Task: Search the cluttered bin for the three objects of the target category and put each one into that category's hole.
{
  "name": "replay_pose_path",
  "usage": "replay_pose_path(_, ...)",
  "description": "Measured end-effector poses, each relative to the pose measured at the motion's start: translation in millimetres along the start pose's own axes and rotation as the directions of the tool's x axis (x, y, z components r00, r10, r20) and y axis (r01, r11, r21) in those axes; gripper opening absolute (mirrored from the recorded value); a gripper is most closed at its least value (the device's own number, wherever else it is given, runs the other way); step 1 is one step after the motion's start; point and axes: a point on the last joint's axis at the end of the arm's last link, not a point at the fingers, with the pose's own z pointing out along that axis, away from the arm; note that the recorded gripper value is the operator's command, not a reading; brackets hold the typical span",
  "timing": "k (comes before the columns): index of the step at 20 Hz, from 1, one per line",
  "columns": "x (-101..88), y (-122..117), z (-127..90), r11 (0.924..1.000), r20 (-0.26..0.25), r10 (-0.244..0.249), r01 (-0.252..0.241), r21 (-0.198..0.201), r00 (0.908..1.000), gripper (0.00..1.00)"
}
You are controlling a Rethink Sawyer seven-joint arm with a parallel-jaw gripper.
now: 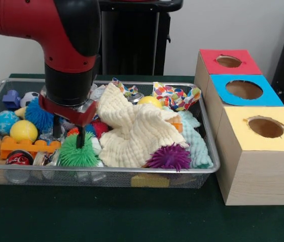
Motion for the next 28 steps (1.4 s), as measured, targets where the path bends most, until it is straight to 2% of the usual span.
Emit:
replay_pose_path(3, -7.9, 1.8, -7.8, 0.9997, 0.023, -0.016, 0.016, 0.02, 0.9996, 1.0)
replay_pose_path(11, -24.4, 9.0, -36.1, 0.9989, 0.072, -0.029, 0.026, 0.038, 0.997, 1.0)
replay_pose_path(15, -27.7, 6.9, -46.6, 0.9986, 0.075, -0.027, 0.023, 0.048, 0.9968, 1.0)
replay_pose_path(23, -33.4, -8.4, -86.2, 0.9956, 0.055, -0.004, -0.001, 0.094, 0.9985, 1.0)
replay_pose_path(28, -35.7, -16.6, -91.2, 0.9955, 0.05, 0.016, -0.02, 0.092, 0.9986, 1.0)
